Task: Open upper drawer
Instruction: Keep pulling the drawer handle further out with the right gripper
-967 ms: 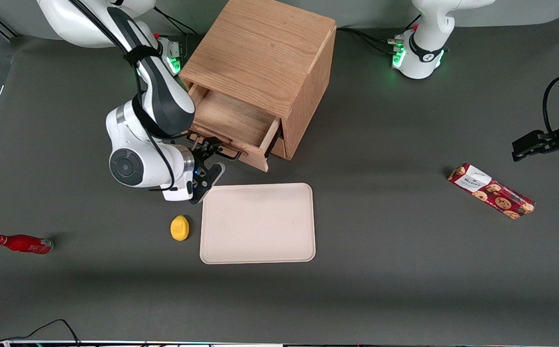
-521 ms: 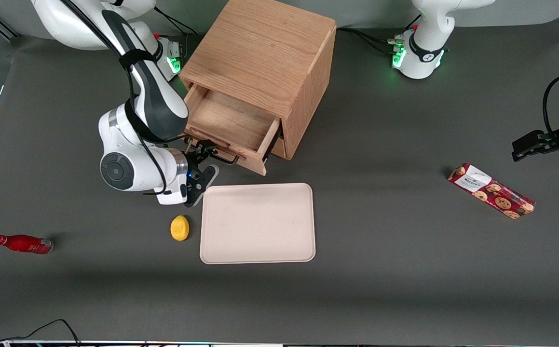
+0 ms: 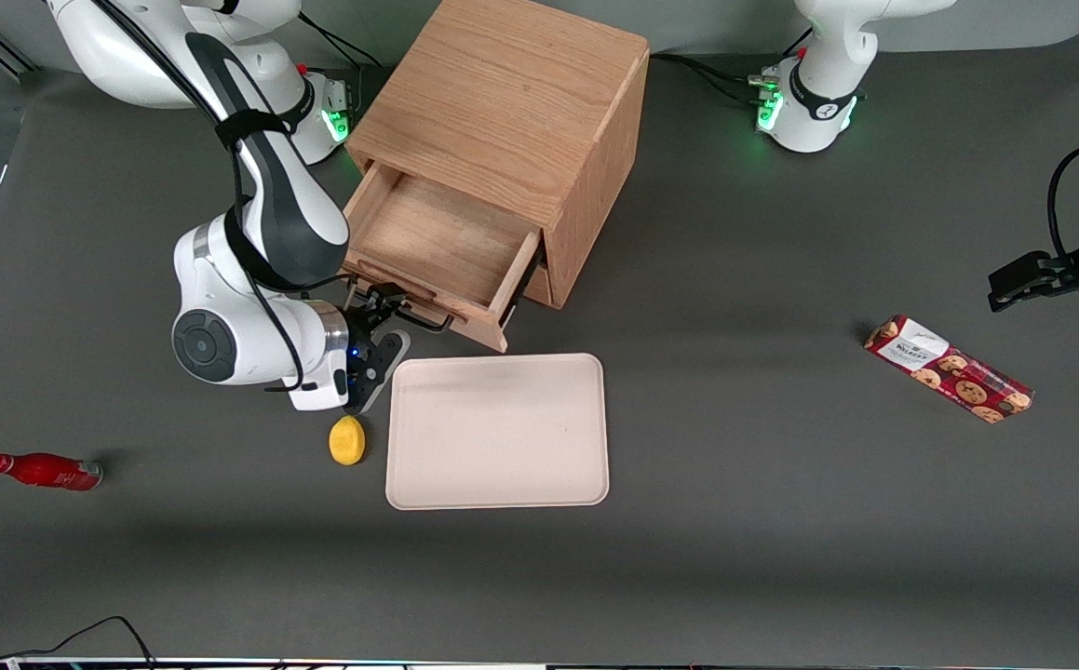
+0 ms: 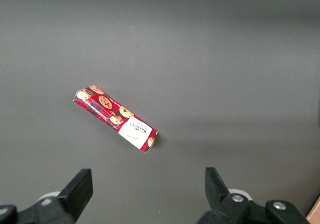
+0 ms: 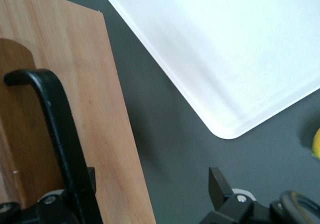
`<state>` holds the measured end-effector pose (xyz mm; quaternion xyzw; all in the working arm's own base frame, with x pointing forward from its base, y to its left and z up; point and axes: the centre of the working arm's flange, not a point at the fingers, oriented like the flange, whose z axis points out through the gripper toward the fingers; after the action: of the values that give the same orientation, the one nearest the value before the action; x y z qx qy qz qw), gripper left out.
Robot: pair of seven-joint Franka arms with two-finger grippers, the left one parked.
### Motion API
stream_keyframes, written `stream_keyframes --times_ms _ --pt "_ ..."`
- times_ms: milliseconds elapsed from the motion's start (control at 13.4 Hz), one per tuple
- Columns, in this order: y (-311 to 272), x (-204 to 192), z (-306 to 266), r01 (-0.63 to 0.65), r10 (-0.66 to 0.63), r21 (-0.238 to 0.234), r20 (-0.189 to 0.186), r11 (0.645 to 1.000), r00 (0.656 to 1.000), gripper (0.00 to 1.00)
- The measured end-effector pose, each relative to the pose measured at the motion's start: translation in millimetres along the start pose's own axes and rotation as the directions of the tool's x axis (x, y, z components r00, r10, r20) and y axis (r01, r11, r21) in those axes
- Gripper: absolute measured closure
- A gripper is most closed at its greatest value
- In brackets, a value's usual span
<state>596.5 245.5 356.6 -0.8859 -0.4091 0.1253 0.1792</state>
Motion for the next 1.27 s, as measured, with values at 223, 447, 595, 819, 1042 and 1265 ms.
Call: stream_keyframes --times_ms 223,447,595,819,1042,1265 --pt "8.2 0.6 -4.3 -0.003 0.003 -0.002 -0.011 1.0 1.0 0.0" --pt "18.0 0.9 -8.7 0.011 -0.011 -0.003 -0.02 1.0 1.0 0.0" --pt "25.6 -0.1 -9.8 0.012 -0.011 0.002 -0.021 1.0 1.0 0.0" --pt "34.9 -0.1 -11.5 0.016 -0.016 0.007 -0.023 1.0 1.0 0.0" --pt "40.1 -0.7 -13.2 0.022 -0.021 0.015 -0.018 1.0 1.0 0.0" --pt "46.9 -0.2 -14.9 0.026 -0.026 0.015 -0.023 1.0 0.999 0.0"
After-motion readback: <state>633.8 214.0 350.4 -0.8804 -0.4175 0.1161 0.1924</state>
